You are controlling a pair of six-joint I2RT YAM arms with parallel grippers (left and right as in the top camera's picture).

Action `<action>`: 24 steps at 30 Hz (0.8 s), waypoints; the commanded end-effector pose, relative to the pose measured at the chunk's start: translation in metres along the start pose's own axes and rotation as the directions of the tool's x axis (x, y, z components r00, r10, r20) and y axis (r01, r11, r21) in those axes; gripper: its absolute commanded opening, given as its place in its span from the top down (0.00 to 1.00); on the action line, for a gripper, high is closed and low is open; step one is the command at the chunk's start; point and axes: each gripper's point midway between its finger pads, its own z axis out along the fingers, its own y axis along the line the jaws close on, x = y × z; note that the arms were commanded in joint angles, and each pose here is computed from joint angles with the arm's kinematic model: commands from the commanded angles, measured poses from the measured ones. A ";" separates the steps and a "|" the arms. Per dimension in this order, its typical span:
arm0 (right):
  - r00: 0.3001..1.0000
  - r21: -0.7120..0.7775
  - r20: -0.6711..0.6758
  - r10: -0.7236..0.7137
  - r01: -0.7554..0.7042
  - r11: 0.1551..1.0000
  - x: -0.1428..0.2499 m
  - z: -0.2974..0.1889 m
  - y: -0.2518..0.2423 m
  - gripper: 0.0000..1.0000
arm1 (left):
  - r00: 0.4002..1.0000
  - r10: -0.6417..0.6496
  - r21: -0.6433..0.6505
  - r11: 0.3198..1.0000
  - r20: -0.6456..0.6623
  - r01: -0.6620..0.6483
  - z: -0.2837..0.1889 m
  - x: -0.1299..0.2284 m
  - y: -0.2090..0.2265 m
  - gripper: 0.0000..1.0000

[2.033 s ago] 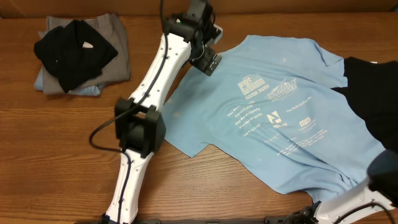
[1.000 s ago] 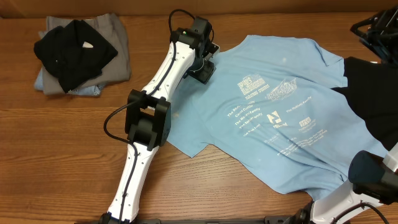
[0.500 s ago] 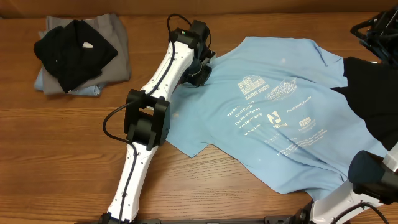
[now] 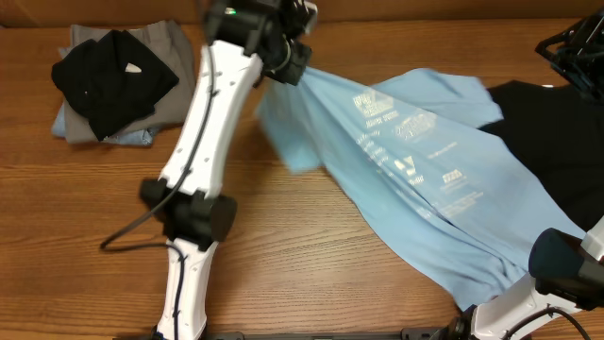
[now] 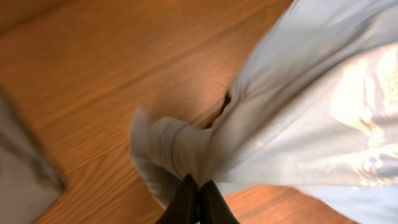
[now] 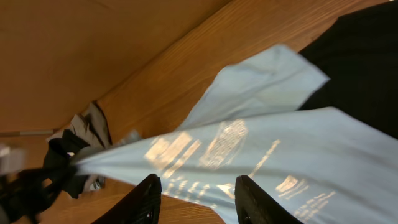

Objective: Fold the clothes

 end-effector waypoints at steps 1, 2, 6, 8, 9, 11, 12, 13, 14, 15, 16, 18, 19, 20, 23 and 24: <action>0.999 0.000 0.023 -0.024 0.024 1.000 -0.001 -0.007 0.005 0.58 | 0.996 -0.066 -0.112 0.992 -0.053 0.060 -0.008 0.016 0.023 0.96; 0.999 0.000 0.023 -0.024 0.024 1.000 -0.001 -0.007 0.005 0.58 | 0.993 -0.087 -0.156 0.985 -0.081 0.073 -0.009 0.024 0.032 0.96; 0.999 0.001 0.023 -0.024 0.024 1.000 -0.001 -0.007 0.005 0.58 | 0.973 -0.200 -0.321 0.934 -0.113 0.155 -0.029 0.047 0.070 0.96; 0.999 0.006 0.022 -0.023 0.023 1.000 -0.001 -0.007 0.003 0.55 | 0.968 -0.240 -0.305 0.930 -0.076 0.206 -0.043 0.046 0.075 0.96; 0.999 0.018 0.023 -0.022 0.021 1.000 -0.001 -0.006 0.001 0.55 | 0.966 -0.254 -0.298 0.927 -0.054 0.228 -0.052 0.046 0.078 0.96; 1.000 0.055 0.024 -0.009 0.008 0.998 -0.001 -0.004 -0.006 0.55 | 0.958 -0.288 -0.310 0.910 -0.001 0.274 -0.074 0.046 0.089 0.96; 1.000 0.074 0.023 0.001 -0.003 0.997 -0.001 -0.004 -0.010 0.55 | 0.954 -0.299 -0.318 0.902 0.026 0.292 -0.086 0.047 0.096 0.96; 1.000 0.093 0.022 0.019 -0.021 0.995 -0.001 -0.002 -0.015 0.54 | 0.949 -0.310 -0.327 0.893 0.050 0.309 -0.098 0.048 0.102 0.96; 0.999 0.108 0.020 0.034 -0.036 0.993 -0.001 -0.001 -0.018 0.54 | 0.943 -0.323 -0.339 0.881 0.079 0.331 -0.111 0.050 0.111 0.96; 0.999 0.121 0.015 0.044 -0.045 0.992 0.000 0.001 -0.022 0.54 | 0.935 -0.337 -0.351 0.867 0.106 0.353 -0.123 0.053 0.120 0.96; 0.999 0.135 0.007 0.050 -0.051 0.990 0.001 0.004 -0.026 0.54 | 0.927 -0.350 -0.356 0.857 0.132 0.374 -0.135 0.056 0.127 0.96; 0.998 0.155 -0.008 0.065 -0.063 0.986 0.004 0.008 -0.032 0.53 | 0.916 -0.366 -0.359 0.842 0.165 0.402 -0.151 0.061 0.136 0.96; 0.996 0.171 -0.015 0.083 -0.079 0.982 0.006 0.011 -0.036 0.53 | 0.909 -0.375 -0.360 0.835 0.180 0.416 -0.158 0.063 0.140 0.96; 0.996 0.183 -0.025 0.091 -0.085 0.980 0.008 0.014 -0.040 0.53 | 0.905 -0.382 -0.362 0.830 0.186 0.425 -0.162 0.066 0.143 0.95; 0.989 0.234 -0.071 0.128 -0.108 0.966 0.016 0.029 -0.058 0.52 | 0.900 -0.403 -0.376 0.817 0.168 0.437 -0.164 0.077 0.151 0.91; 0.986 0.242 -0.089 0.140 -0.115 0.964 0.020 0.034 -0.062 0.52 | 0.901 -0.405 -0.385 0.815 0.157 0.433 -0.162 0.079 0.152 0.91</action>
